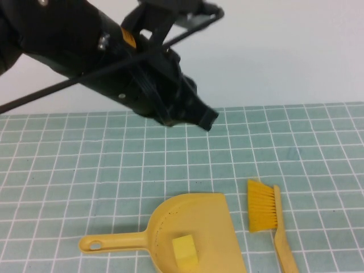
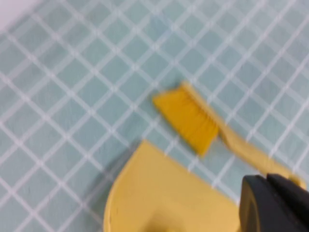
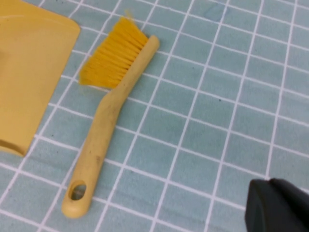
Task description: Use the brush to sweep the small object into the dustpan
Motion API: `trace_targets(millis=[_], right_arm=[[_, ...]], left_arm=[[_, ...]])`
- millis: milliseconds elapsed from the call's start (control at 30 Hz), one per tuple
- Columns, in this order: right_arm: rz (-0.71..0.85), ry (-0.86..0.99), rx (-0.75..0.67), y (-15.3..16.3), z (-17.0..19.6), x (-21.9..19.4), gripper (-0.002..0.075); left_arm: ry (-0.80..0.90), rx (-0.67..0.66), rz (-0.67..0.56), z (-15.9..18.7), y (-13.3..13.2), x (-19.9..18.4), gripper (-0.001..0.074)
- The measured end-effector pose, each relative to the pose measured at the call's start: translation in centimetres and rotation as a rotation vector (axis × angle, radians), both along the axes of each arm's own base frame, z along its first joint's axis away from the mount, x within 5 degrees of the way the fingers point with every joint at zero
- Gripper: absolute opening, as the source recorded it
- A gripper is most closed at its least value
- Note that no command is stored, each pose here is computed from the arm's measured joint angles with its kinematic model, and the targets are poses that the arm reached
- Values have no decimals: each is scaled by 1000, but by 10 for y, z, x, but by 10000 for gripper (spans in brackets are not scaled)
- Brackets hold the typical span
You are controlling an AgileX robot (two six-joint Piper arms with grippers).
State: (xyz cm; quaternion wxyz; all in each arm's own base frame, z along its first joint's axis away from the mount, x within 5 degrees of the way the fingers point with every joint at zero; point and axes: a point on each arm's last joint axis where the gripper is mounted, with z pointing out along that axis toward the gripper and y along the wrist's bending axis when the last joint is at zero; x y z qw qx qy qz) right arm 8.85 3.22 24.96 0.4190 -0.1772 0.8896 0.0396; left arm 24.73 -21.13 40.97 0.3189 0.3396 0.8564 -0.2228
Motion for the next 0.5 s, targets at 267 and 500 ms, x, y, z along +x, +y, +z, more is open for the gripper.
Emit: trace_targets(millis=[267, 500], right_arm=[[-26, 42, -15, -5, -4, -7, -1], [-29, 46, -15, -5, -5, -7, -1]], left_arm=[[-53, -160, 32, 12, -8, 5, 0], [-18, -243, 32, 16, -12, 3, 0]])
